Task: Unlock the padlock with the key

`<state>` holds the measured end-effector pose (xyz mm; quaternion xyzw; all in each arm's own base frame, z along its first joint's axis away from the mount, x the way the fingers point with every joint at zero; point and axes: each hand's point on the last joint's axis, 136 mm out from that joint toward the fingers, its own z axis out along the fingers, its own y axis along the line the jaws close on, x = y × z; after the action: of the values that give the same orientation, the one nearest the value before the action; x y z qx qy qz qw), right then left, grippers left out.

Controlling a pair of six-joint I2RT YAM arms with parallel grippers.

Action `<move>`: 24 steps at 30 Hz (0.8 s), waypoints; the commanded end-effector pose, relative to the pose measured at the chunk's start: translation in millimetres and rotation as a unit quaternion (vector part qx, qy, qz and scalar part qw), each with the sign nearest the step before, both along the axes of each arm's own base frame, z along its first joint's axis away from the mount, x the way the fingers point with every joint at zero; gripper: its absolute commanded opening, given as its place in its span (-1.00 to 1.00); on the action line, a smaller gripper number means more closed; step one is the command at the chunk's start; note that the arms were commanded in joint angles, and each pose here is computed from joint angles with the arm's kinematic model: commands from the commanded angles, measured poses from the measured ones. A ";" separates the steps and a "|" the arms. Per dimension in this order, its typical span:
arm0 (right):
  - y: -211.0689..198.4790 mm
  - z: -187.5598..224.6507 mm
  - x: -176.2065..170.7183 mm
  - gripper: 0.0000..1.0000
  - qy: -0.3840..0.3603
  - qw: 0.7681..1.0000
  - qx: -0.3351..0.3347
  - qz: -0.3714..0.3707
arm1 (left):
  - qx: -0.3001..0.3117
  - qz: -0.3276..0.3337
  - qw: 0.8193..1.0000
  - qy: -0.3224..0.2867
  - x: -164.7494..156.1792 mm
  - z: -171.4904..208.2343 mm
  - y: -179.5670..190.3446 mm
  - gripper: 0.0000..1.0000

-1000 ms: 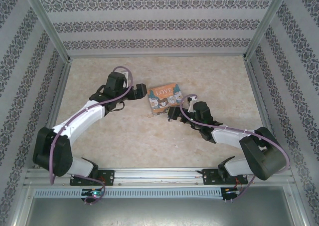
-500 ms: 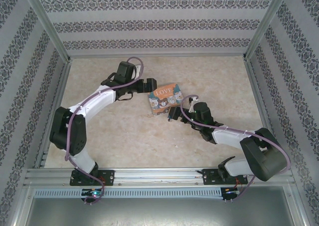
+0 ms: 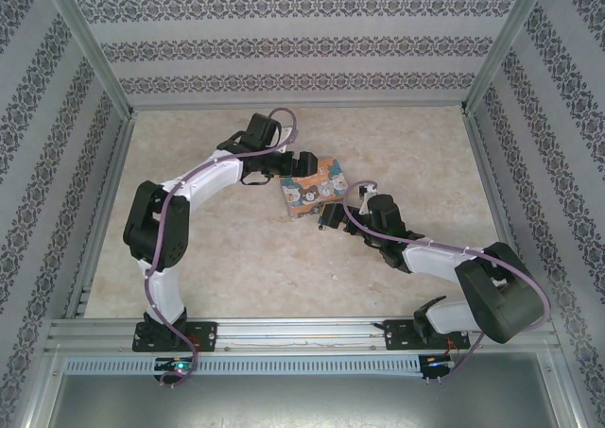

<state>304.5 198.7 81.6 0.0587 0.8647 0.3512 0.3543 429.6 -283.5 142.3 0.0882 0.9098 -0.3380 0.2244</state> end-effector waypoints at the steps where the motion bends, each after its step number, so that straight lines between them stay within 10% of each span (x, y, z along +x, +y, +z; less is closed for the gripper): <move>1: -6.4 -1.0 -1.3 0.97 0.000 1.000 -0.002 -0.011 | -0.010 -0.033 0.999 0.012 -5.2 -1.2 -13.7 0.99; 24: 32.4 10.8 13.0 0.70 -0.016 0.996 0.046 0.081 | 0.000 -0.041 0.996 0.084 -21.6 -46.6 -12.5 0.99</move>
<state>306.4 222.5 77.1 0.0220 0.8616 0.3978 0.3145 432.6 -300.8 126.8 0.1048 0.9028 -0.3712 0.1904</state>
